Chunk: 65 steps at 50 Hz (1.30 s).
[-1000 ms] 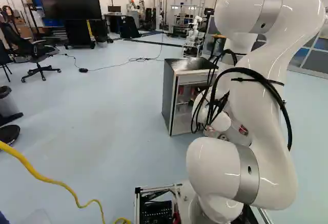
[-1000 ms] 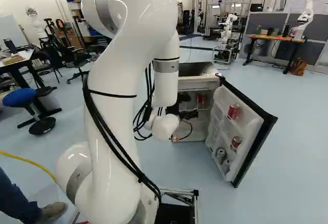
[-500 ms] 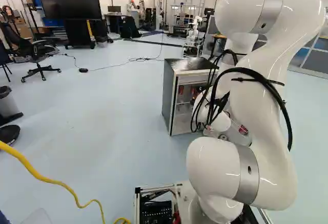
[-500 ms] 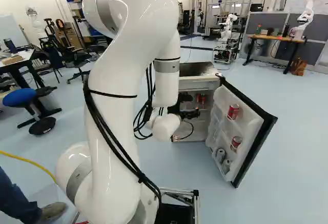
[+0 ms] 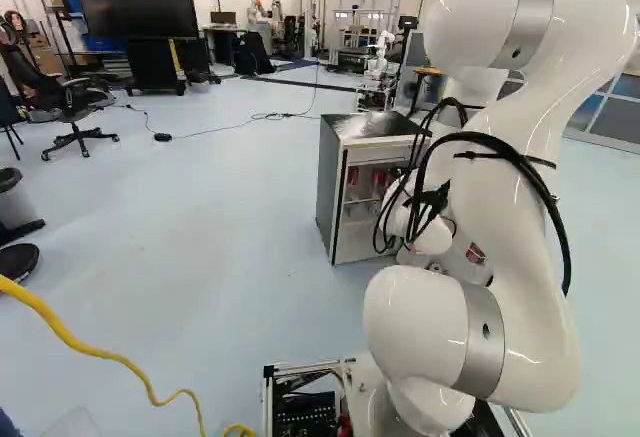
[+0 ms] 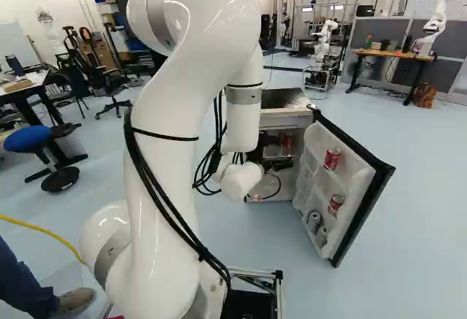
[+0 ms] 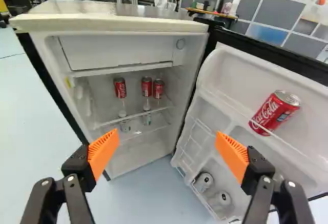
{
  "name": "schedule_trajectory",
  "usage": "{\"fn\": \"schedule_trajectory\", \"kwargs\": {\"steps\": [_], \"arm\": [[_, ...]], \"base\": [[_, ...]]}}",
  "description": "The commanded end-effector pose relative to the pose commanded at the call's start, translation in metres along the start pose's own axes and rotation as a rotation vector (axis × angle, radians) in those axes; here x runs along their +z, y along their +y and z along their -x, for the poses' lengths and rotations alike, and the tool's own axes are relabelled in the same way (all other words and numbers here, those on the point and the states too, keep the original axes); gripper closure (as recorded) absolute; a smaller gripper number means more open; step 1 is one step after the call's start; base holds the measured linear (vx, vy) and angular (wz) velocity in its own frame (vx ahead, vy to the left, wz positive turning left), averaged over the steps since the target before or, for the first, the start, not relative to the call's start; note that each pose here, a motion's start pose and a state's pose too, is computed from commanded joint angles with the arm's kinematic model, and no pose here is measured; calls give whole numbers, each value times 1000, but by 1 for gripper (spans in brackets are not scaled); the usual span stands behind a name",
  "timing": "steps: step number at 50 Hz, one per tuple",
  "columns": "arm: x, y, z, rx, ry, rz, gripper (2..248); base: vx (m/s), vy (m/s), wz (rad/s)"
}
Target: Grab a drink from the fridge
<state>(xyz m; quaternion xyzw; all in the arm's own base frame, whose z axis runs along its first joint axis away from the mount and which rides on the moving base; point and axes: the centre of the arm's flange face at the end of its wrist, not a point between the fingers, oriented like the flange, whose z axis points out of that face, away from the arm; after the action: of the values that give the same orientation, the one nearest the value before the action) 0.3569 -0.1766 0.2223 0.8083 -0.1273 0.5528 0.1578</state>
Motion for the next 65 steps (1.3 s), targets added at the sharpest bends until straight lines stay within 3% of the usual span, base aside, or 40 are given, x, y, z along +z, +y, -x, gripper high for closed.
{"fn": "schedule_trajectory", "kwargs": {"steps": [26,65], "arm": [[30,17,-3,26,16,103,3],[76,41,-6,83,41,305,3]], "base": [[0,0,0],[0,0,0]]}}
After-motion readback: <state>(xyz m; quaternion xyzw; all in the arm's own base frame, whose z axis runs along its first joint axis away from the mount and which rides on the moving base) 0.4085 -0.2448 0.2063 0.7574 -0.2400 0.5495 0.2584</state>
